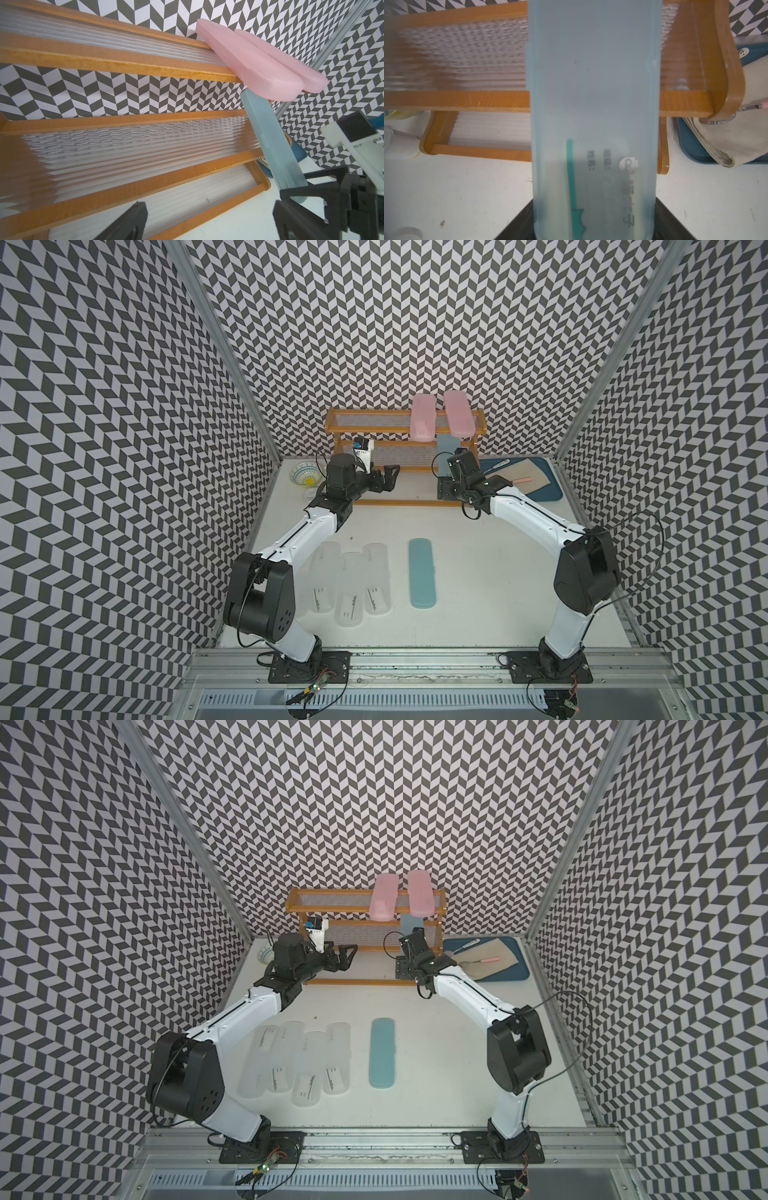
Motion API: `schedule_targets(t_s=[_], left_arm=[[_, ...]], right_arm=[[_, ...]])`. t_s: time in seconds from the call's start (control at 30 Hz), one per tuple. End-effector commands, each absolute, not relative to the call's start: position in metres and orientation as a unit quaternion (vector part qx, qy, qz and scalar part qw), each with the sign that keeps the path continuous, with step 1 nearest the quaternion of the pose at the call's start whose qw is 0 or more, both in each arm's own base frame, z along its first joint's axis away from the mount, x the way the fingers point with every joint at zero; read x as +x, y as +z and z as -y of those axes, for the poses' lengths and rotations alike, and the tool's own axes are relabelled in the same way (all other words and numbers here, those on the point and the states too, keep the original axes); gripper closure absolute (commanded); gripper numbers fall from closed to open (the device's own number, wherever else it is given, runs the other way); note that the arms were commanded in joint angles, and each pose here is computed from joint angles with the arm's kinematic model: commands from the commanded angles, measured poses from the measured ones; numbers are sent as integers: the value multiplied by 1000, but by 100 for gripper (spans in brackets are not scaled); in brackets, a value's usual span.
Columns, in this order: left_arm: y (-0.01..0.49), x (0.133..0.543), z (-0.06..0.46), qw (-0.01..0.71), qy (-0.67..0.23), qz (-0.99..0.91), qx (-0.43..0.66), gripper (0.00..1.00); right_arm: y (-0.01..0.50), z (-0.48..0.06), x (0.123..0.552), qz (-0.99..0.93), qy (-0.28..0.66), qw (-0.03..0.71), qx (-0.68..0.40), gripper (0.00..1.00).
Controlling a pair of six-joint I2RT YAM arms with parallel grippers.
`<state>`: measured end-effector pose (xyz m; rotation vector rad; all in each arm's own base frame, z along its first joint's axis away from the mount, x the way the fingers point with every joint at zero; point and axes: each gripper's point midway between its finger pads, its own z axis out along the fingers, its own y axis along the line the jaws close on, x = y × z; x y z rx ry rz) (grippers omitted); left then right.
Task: Place the pencil cases on the shelf according to color
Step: Place the pencil case on the shelf.
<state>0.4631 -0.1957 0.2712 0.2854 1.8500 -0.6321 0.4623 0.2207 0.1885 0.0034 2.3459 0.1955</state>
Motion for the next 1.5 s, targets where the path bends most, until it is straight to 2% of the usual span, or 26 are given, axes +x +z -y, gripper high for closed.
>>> schedule_targets(t_s=[0.0,0.17,0.33,0.5,0.8,0.93,1.1,1.33,1.47], left_arm=[[294,454,200,568,-283,-762,132,1],[296,453,201,568,-289,-760,131,1],[297,452,203,567,-295,-758,132,1],[298,451,203,567,-295,-757,133,1],[295,453,201,568,-285,-761,132,1],[294,454,200,568,-282,-762,133,1],[295,454,200,569,-279,-762,134,1],[293,455,200,568,-278,-763,133,1],[290,456,200,566,-279,-765,133,1]], right_arm=[[200,-229,478,-912,86,401,5,37],[194,-232,483,-917,86,390,14,23],[194,-239,480,-919,107,380,13,14],[203,-239,478,-916,114,384,16,12],[250,-229,454,-890,136,434,-5,11],[243,-210,438,-893,107,437,0,11],[230,-207,414,-883,139,447,-15,19],[206,-232,414,-881,197,429,-37,48],[194,-241,431,-891,187,412,-39,52]])
